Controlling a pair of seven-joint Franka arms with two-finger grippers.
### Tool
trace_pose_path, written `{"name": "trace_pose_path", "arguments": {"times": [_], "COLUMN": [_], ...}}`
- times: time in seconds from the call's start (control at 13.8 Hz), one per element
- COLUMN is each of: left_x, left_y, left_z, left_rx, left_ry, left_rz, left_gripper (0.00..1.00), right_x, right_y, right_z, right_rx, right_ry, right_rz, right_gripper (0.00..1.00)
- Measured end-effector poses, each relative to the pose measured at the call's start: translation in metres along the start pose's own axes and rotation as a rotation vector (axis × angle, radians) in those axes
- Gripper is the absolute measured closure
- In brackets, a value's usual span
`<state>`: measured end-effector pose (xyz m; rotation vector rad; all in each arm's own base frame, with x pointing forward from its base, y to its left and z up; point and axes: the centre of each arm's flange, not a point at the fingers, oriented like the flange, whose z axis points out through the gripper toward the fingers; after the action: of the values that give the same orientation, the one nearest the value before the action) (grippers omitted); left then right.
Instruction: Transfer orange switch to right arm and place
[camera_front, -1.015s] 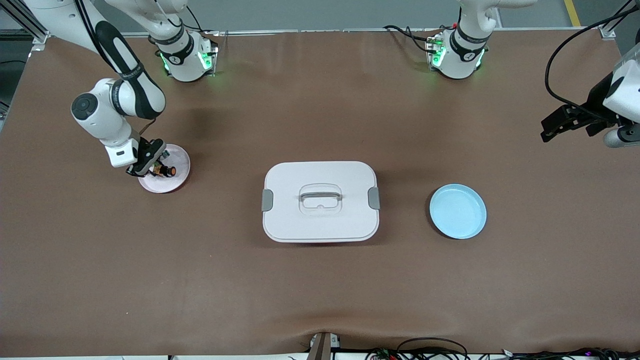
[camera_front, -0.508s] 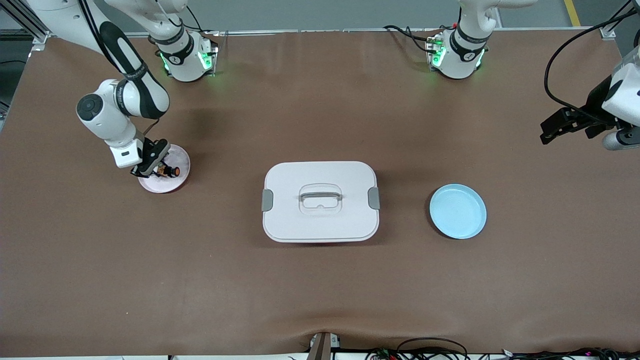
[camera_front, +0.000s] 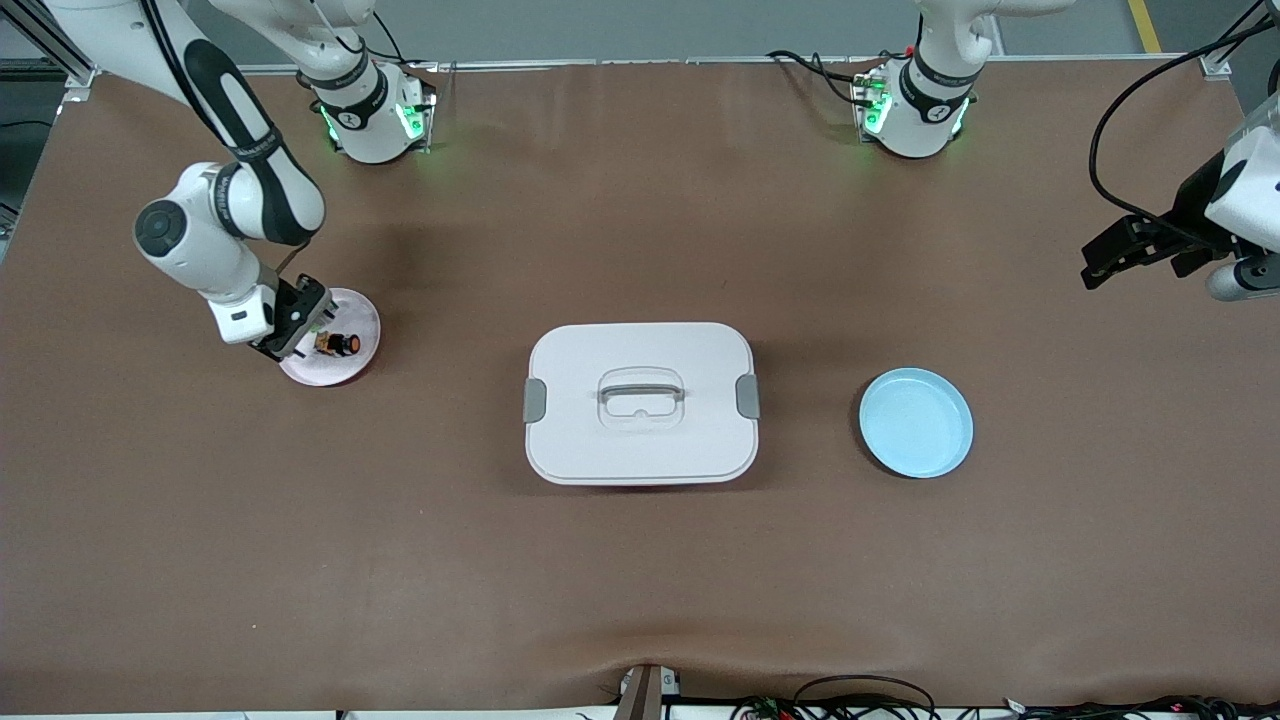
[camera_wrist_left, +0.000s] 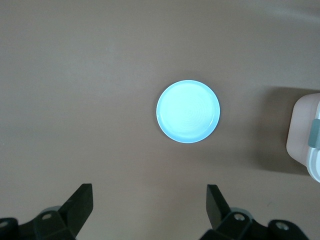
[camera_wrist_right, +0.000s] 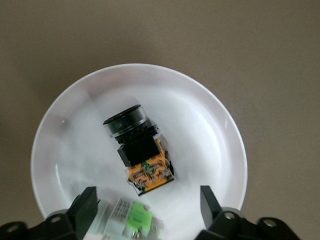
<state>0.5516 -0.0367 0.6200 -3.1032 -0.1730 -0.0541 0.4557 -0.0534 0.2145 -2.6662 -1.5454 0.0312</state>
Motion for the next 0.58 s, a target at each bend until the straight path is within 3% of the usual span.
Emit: {"name": "trace_pose_path", "arguments": {"times": [0.29,0.58], "left_x": [0.000,0.001], "left_y": [0.000,-0.001], "left_z": [0.000,0.000], "left_rx": [-0.001,-0.001], "left_ry": [0.004,0.004], "left_rz": [-0.001,-0.002], "left_gripper": [0.00,0.00], "right_x": [0.013,0.026], "right_y": [0.038,0.068], "right_z": [-0.087,-0.179], "right_rx": [0.107,0.150], "right_ry": [-0.027,-0.052], "right_rz": [0.048,0.258], "right_gripper": [0.00,0.00]}}
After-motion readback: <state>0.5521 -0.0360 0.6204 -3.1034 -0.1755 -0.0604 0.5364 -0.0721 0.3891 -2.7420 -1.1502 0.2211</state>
